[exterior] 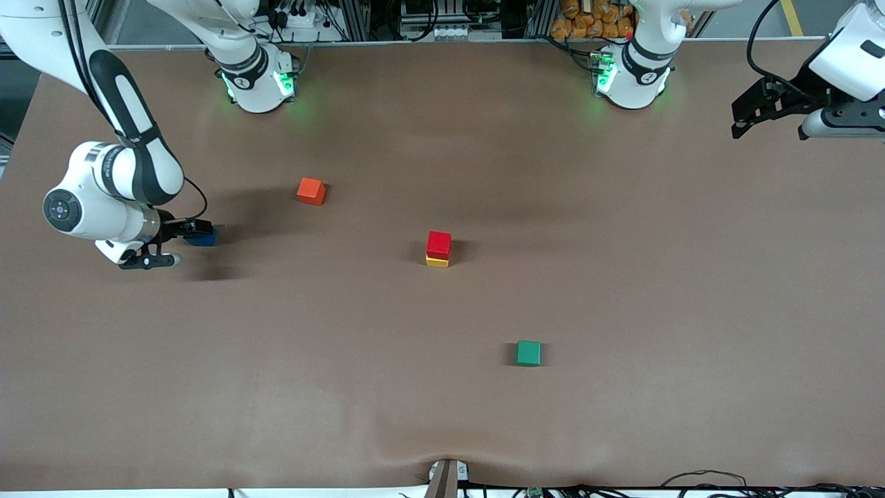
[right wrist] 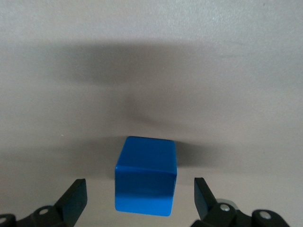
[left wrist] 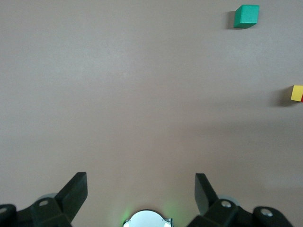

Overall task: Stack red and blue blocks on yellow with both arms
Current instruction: 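Lift the blue cube with the right gripper and carry it toward the stack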

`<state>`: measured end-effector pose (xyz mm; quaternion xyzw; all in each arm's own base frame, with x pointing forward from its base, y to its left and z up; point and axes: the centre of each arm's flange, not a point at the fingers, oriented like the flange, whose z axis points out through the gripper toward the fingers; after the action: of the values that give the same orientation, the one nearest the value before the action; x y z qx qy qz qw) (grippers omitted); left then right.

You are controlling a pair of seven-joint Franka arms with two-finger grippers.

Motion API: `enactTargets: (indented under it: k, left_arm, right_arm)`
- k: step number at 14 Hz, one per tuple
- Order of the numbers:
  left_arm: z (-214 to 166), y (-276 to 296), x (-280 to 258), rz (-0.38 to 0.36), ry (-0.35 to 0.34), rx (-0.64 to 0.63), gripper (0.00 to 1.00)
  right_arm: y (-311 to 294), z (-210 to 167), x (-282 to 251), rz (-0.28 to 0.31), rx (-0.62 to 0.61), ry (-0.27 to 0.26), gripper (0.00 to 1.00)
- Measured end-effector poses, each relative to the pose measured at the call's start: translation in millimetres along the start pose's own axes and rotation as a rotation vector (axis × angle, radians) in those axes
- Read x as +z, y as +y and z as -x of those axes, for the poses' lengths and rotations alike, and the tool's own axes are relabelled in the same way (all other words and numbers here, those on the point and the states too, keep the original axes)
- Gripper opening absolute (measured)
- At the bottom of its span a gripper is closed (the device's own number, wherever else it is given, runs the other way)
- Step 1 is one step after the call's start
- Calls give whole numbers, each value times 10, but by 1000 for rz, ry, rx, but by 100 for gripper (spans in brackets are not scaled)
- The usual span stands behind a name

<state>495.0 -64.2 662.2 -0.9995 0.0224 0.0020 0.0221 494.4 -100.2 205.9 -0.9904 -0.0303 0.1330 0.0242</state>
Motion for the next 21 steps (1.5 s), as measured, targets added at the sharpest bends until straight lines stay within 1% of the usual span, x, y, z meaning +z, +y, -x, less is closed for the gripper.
enactTargets:
  k: [1,2,3,6,8,13,16,21]
  left_arm:
    - [0,3,3,0,-1,1,100]
    - [1,4,2,0,0,1,100]
    - [0,1,2,0,0,0,100]
    - [-10,-134,11,1,-2,-25,100]
    - [-34,-249,52,1,-10,-43,100]
    - [-96,-255,141,2,-24,-43,100]
    - [-107,-255,132,2,-14,-43,100]
    - [-146,-254,161,3,-9,-43,100]
  right_arm:
    - [5,15,22,1,1,6,97]
    - [4,34,46,2,1,12,97]
    - [-1,51,70,3,0,15,89]
    - [2,69,91,5,-27,26,57]
    - [47,84,86,4,-49,27,56]
    - [91,101,90,0,-54,25,56]
    - [72,108,90,-28,-34,16,56]
    - [0,68,-68,-54,-47,-43,56]
